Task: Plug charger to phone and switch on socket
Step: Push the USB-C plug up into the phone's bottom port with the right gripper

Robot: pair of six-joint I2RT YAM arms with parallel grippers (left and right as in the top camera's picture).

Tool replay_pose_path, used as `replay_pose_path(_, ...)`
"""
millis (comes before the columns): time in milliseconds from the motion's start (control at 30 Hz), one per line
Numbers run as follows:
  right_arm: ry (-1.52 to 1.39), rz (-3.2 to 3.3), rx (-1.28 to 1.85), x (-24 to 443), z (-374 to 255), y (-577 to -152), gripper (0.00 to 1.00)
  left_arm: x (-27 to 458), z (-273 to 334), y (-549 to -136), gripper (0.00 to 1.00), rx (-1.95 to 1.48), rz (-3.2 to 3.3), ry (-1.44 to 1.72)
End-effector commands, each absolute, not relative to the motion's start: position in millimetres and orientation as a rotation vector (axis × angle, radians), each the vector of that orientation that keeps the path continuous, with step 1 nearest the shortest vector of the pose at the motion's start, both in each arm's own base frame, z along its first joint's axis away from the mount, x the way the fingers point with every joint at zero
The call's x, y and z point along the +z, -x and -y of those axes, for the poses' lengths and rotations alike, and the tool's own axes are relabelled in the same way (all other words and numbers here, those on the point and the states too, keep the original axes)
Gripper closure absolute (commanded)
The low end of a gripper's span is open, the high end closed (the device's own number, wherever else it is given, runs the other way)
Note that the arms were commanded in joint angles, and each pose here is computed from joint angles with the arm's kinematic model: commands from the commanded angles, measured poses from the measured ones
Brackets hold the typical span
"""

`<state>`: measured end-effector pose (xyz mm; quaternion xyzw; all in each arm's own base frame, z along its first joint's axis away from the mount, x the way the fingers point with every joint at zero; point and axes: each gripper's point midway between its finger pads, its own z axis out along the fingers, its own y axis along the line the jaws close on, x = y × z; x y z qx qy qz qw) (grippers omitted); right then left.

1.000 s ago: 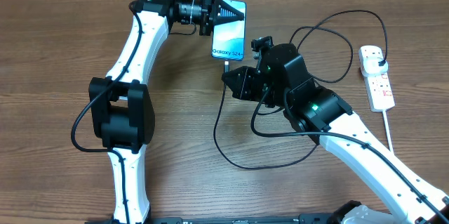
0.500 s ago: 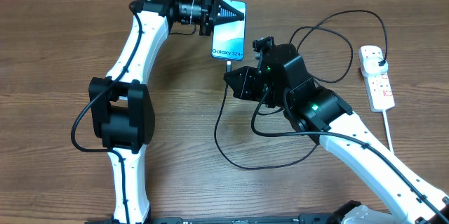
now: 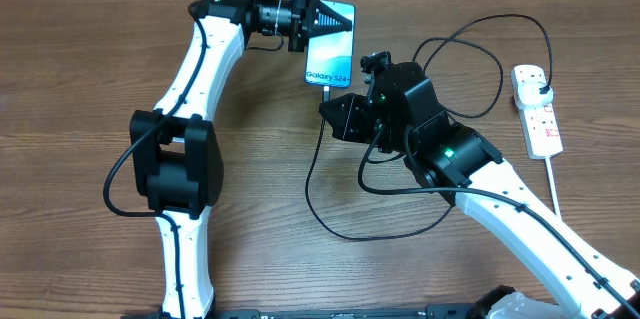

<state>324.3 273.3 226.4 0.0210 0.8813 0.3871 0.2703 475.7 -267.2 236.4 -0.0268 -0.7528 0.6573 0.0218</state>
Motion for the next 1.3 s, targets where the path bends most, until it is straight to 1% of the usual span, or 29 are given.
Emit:
replay_pose_path(0, -0.048, -2.343, 1.039, 235, -270, -324, 0.96, 265, 271, -464, 0.96, 2.089, 2.289, 0.181)
replay_pose_path(567, -0.117, -2.351, 1.061, 235, -259, -331, 0.96, 269, 271, -460, 0.96, 2.105, 2.251, 0.21)
replay_pose_path(1267, -0.112, -2.31, 1.079, 241, -262, -338, 0.96, 269, 272, -460, 0.96, 2.105, 2.25, 0.213)
